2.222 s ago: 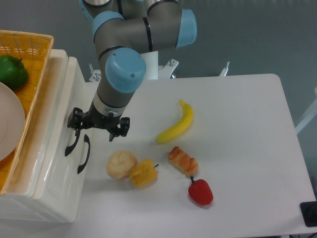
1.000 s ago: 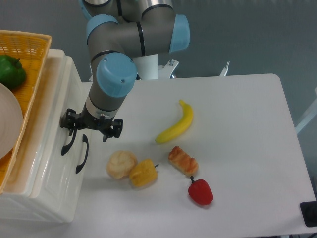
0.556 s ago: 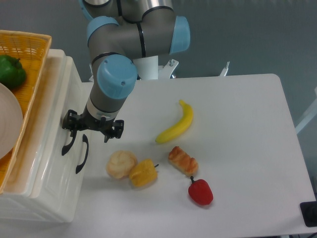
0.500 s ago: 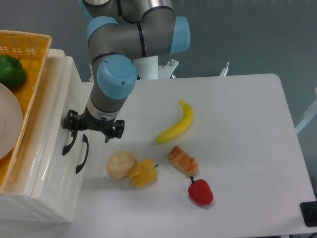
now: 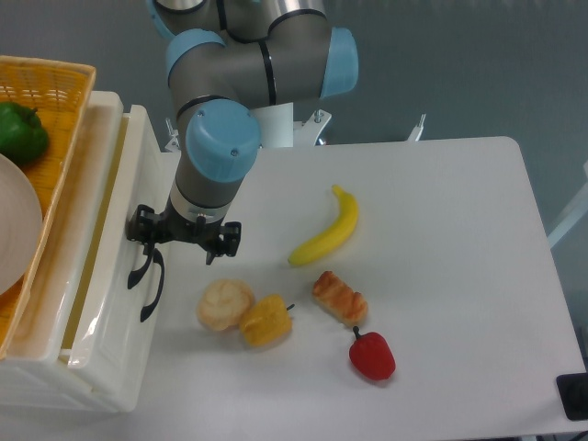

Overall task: Slide open the top white drawer
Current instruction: 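Pull the handle outward from the cabinet, sliding the drawer open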

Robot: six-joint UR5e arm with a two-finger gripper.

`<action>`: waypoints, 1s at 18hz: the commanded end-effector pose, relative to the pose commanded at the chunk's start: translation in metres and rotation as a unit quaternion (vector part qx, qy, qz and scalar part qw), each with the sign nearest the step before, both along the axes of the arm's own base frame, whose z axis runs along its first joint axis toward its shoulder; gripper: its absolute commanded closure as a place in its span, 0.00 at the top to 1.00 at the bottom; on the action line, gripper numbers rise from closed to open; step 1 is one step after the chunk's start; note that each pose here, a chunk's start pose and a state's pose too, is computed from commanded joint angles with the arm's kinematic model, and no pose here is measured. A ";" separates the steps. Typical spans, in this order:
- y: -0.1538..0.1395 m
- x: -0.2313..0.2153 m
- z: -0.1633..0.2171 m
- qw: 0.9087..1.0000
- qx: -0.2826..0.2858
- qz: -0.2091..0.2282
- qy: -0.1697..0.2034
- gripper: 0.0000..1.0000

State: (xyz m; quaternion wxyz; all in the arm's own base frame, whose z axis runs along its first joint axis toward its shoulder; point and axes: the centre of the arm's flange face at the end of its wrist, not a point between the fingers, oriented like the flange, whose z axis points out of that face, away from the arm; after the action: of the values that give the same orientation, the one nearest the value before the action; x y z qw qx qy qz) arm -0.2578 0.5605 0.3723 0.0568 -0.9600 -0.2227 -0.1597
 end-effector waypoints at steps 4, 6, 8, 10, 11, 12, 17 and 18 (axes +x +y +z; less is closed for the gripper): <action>-0.006 -0.013 0.001 1.000 0.001 0.006 0.001 1.00; -0.010 -0.018 0.002 1.000 0.003 0.007 0.002 1.00; -0.014 -0.026 0.001 1.000 0.005 0.007 0.003 1.00; -0.017 -0.031 0.001 1.000 0.007 0.003 0.005 1.00; -0.019 -0.036 0.001 1.000 0.008 0.004 0.005 1.00; -0.020 -0.037 0.001 1.000 0.009 0.001 0.006 1.00; -0.031 -0.055 0.002 1.000 0.013 -0.013 0.018 1.00; -0.033 -0.057 0.002 1.000 0.010 -0.014 0.022 1.00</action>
State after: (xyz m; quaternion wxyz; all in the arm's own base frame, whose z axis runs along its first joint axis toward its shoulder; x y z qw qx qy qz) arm -0.3149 0.5275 0.3740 0.0689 -0.9658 -0.2059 -0.1417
